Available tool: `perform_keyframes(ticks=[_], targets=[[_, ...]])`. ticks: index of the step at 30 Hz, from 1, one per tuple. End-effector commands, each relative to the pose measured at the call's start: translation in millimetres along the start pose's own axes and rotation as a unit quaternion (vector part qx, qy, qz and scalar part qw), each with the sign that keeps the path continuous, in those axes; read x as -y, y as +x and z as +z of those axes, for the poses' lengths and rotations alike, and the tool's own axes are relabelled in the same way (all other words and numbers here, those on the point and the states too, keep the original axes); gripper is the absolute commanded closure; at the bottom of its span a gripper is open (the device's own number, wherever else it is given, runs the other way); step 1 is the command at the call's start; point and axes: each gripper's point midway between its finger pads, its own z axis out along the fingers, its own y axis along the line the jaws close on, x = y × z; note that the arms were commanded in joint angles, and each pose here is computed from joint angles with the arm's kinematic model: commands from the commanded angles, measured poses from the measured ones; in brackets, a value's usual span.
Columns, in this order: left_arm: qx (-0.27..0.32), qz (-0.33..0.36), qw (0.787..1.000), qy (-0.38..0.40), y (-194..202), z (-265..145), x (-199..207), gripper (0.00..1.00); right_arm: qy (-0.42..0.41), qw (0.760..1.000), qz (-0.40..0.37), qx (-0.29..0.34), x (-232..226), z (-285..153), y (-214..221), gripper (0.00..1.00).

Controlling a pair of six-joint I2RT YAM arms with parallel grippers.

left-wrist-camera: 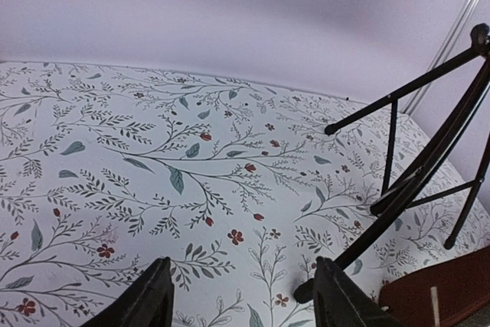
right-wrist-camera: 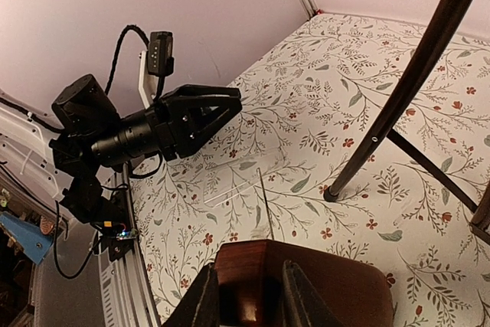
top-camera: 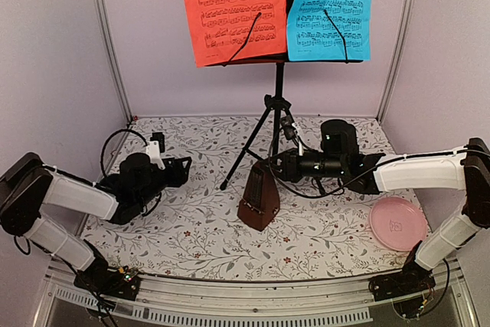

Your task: Set up the instrument practice props

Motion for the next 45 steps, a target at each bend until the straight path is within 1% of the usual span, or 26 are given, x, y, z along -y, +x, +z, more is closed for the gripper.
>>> perform_keyframes(ticks=[1,3,8,12,17,19,20,22,23,24,25,26,27,34,37,39,41,45], targets=[[-0.005,0.01,1.0,0.001,-5.1,-3.9,-7.7,0.37,-0.008,1.0,-0.002,-0.006,-6.1,-0.8,-0.9,0.69],[-0.003,0.012,1.0,0.001,-8.4,-4.9,-8.4,0.37,-0.01,1.0,-0.004,-0.003,-8.4,-1.8,-3.4,0.65],[-0.004,0.015,1.0,0.004,-12.0,-6.5,-9.3,0.36,-0.021,1.0,-0.012,0.008,-17.4,-6.7,-14.8,0.51],[-0.005,0.021,1.0,0.008,-16.3,-5.7,-8.3,0.35,-0.03,0.999,-0.02,0.021,-27.5,-13.0,-28.2,0.42],[-0.007,0.026,1.0,0.009,-23.2,-4.4,-7.7,0.33,-0.027,0.999,-0.033,0.025,-32.7,-17.3,-39.9,0.33],[-0.008,0.029,1.0,0.008,-27.7,-4.1,-8.1,0.31,-0.023,0.999,-0.04,0.027,-33.5,-19.2,-44.3,0.29],[-0.005,0.032,0.999,0.006,-33.0,-3.8,-7.9,0.29,-0.02,0.998,-0.043,0.029,-33.1,-20.7,-46.6,0.25],[-0.007,0.038,0.999,0.01,-41.1,-2.6,-6.2,0.22,-0.013,0.998,-0.049,0.037,-30.4,-26.3,-53.8,0.15],[-0.01,0.043,0.999,0.012,-44.4,-1.4,-5.4,0.17,-0.006,0.998,-0.051,0.042,-27.5,-30.4,-57.4,0.12],[-0.014,0.047,0.999,0.01,-48.2,0.2,-5.3,0.1,0.001,0.997,-0.053,0.047,-24.1,-34.5,-60.9,0.07],[-0.016,0.049,0.999,0.009,-52.1,1.7,-4.9,0.04,0.009,0.997,-0.055,0.054,-20.1,-39.7,-65.0,0.04],[-0.024,0.052,0.998,0.008,-53.2,3.5,-5.0,0.01,0.017,0.997,-0.057,0.059,-16.2,-44.7,-68.2,0.01],[-0.028,0.054,0.998,0.009,-55.3,5.7,-4.6,0.01,0.025,0.996,-0.059,0.064,-12.9,-49.7,-71.8,0.0],[-0.05,0.057,0.997,0.021,-70.2,22.4,0.3,0.01,0.094,0.988,-0.071,0.097,26.3,-96.4,-97.3,0.01],[-0.066,0.058,0.996,0.025,-76.0,31.0,-1.8,0.01,0.112,0.986,-0.054,0.112,48.3,-120.3,-101.5,0.01],[-0.088,0.054,0.995,0.011,-76.5,37.1,-10.4,0.0,0.125,0.984,-0.038,0.121,65.9,-135.1,-97.9,0.01],[-0.106,0.039,0.994,-0.009,-79.0,43.3,-22.2,0.01,0.138,0.981,-0.023,0.131,83.0,-150.6,-96.6,0.01],[-0.138,-0.021,0.99,-0.018,-82.0,50.2,-47.8,0.01,0.158,0.974,0.027,0.159,122.1,-185.6,-91.4,0.01]])
